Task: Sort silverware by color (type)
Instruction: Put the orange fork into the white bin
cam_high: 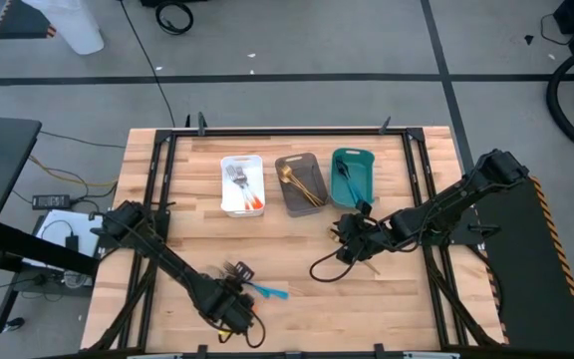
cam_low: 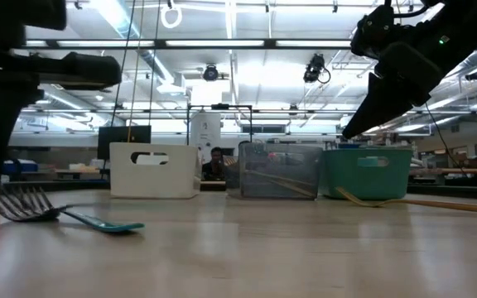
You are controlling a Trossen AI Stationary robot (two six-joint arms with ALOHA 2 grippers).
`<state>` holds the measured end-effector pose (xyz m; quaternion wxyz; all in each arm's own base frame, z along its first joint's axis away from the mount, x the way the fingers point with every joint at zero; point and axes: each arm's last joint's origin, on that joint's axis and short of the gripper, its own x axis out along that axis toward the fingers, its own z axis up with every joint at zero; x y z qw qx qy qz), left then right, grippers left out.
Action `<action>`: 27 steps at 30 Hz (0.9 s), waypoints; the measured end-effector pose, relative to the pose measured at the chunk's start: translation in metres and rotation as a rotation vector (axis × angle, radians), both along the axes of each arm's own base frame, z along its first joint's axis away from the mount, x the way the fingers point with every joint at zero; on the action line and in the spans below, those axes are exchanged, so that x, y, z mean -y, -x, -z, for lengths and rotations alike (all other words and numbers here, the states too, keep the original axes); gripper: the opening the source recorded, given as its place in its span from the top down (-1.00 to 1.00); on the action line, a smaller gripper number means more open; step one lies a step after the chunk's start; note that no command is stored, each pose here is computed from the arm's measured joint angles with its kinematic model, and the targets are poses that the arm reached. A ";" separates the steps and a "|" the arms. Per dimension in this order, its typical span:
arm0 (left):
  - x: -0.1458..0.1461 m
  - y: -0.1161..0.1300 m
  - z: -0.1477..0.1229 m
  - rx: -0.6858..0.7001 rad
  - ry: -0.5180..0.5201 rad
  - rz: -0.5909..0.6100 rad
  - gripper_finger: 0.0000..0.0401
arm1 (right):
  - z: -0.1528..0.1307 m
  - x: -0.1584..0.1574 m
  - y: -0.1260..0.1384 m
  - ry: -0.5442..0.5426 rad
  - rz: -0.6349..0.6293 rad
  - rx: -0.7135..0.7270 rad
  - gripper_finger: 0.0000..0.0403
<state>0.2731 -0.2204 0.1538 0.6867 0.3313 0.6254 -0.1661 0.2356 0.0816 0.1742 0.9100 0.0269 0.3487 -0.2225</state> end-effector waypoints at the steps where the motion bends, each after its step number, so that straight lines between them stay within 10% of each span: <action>1: 0.000 0.001 0.000 -0.007 -0.013 0.008 0.87 | 0.000 0.000 0.000 0.000 0.000 0.000 0.49; 27: -0.018 0.018 -0.006 -0.109 -0.284 0.029 0.91 | 0.000 0.000 0.000 0.000 0.000 0.000 0.49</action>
